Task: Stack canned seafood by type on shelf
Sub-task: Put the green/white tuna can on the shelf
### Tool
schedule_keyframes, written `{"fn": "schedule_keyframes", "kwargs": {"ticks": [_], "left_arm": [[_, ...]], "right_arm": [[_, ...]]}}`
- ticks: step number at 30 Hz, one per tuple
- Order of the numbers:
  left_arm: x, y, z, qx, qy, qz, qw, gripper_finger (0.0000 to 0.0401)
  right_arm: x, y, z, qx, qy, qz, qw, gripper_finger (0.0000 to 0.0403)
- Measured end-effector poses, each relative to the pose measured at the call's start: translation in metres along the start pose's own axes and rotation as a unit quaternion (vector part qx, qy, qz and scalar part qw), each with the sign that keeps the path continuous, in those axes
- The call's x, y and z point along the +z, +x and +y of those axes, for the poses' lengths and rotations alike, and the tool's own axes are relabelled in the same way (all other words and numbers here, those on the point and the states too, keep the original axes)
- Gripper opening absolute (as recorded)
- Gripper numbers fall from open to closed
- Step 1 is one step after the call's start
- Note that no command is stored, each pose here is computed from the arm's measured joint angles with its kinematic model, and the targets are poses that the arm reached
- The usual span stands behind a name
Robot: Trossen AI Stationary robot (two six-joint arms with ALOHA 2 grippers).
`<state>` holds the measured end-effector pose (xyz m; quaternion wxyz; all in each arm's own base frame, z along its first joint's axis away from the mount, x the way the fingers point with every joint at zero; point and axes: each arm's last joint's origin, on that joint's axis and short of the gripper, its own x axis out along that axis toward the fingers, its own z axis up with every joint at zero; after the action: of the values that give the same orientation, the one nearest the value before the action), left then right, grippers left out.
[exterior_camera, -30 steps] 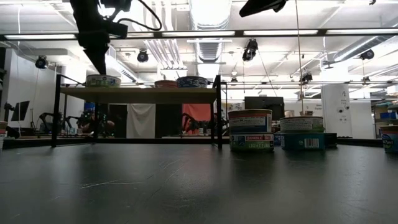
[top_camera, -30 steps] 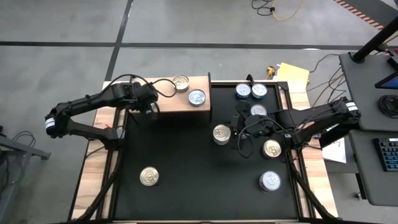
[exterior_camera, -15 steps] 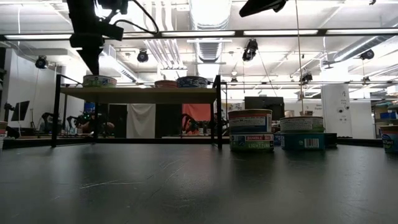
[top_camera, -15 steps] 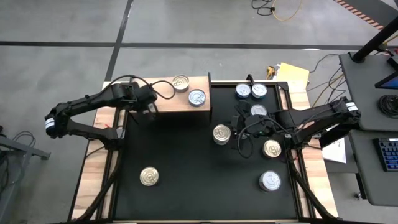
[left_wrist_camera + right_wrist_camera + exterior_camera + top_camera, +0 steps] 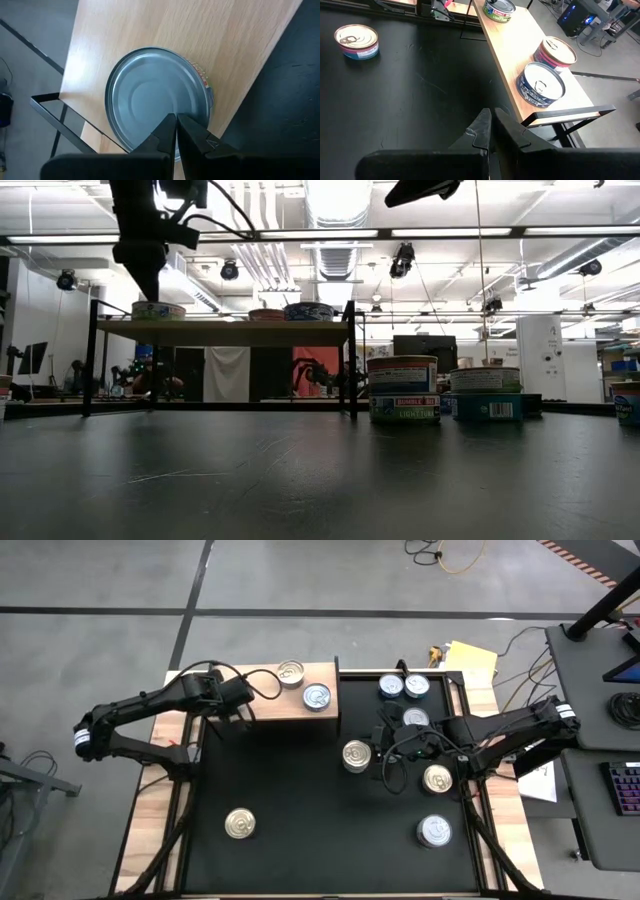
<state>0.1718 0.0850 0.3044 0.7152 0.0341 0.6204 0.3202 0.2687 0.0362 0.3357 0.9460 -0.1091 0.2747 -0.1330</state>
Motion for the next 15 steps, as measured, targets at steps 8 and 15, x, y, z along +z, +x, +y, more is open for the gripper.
{"fn": "schedule_keyframes", "kwargs": {"ticks": [8,15], "left_arm": [[0.005,0.003,0.004,0.005,0.001,-0.012,1.000,0.0000],[0.006,0.006,0.011,0.011,-0.007,-0.015,1.000,0.0000]], "right_arm": [[0.000,0.000,0.000,0.000,-0.001,0.000,1.000,0.0009],[0.000,0.000,0.000,0.000,-0.001,0.000,1.000,0.0009]]}}
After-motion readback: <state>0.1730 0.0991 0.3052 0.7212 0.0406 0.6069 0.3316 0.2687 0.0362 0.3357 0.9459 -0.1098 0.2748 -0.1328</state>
